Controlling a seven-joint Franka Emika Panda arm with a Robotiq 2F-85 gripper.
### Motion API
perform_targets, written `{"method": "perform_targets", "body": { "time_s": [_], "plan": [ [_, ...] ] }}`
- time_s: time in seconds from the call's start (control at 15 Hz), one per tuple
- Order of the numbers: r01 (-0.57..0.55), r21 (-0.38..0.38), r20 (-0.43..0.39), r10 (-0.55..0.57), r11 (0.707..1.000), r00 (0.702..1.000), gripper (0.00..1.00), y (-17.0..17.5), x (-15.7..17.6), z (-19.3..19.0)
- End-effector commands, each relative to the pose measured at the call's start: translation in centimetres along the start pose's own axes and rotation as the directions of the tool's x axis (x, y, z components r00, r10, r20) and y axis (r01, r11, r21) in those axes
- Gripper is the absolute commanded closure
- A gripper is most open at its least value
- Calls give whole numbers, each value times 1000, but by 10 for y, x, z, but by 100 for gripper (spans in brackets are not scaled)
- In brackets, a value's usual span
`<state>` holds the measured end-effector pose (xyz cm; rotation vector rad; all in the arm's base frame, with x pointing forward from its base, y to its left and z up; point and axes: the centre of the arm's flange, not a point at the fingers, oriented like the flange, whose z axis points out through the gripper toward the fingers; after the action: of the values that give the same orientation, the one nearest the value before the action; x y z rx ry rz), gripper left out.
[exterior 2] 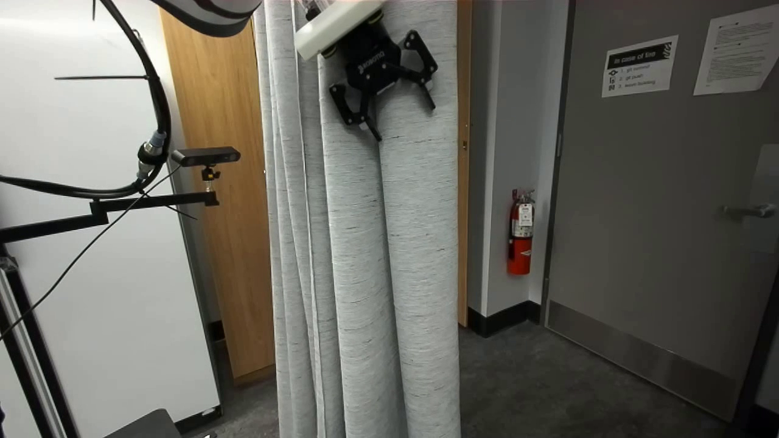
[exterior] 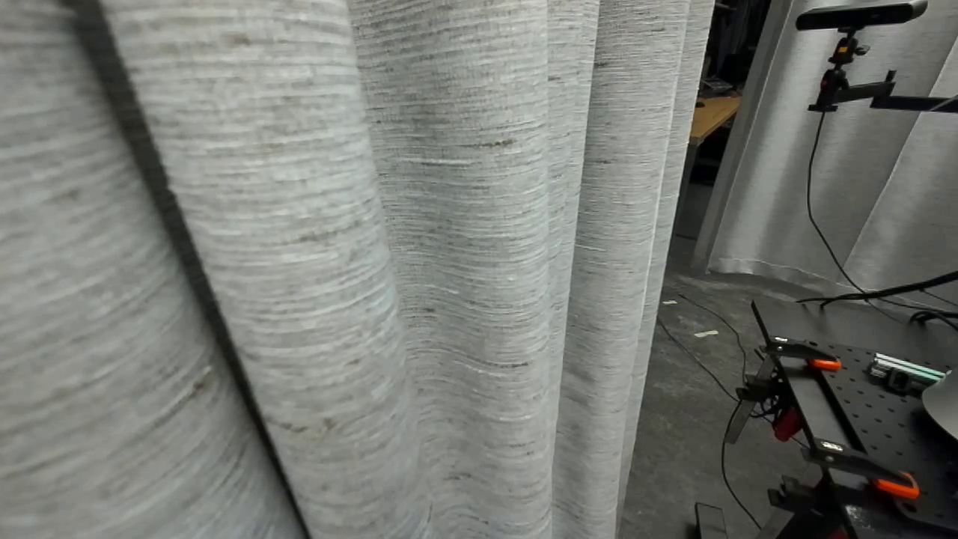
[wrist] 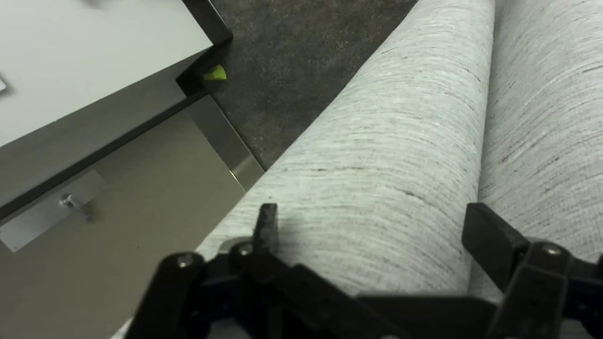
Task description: Close the curtains
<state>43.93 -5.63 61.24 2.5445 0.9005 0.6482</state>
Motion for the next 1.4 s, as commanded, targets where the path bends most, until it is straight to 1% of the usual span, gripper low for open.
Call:
{"method": "perform_targets", "body": {
  "time_s": [0.0, 0.07, 0.13, 0.2, 0.53, 0.6, 0.67, 0.73, 0.8, 0.87, 0.93, 1.0, 1.07, 1.13, 1.27, 1.33],
  "plan": [
    [60, 20, -49, -59, 998, 997, 7, -6, -6, -3],
    [68, 26, -53, -67, 997, 996, 28, -7, -7, -2],
    [77, 32, -55, -75, 997, 996, 31, -7, -7, -2],
    [86, 30, -58, -84, 996, 995, 32, -7, -8, -2],
    [127, 31, -49, -125, 991, 991, 73, -7, -13, -2],
    [129, 30, -43, -127, 991, 991, 30, -7, -14, -2],
    [128, 32, -42, -127, 991, 991, 34, -5, -14, -2],
    [121, 18, -48, -120, 993, 992, 33, -4, -13, -2],
    [115, 12, -55, -114, 993, 992, 27, -3, -13, -3],
    [110, 10, -62, -109, 994, 992, 19, -3, -12, -4],
    [109, 6, -67, -109, 994, 992, 13, -3, -12, -4],
    [111, 3, -69, -111, 994, 991, 55, -2, -12, -4],
    [116, -1, -66, -116, 993, 991, 51, -2, -12, -2],
    [120, -4, -65, -120, 993, 991, 52, -1, -12, -1],
    [118, -10, -70, -118, 993, 990, 68, 0, -12, 0],
    [119, -6, -71, -119, 993, 990, 78, 1, -12, 0]
  ]
}}
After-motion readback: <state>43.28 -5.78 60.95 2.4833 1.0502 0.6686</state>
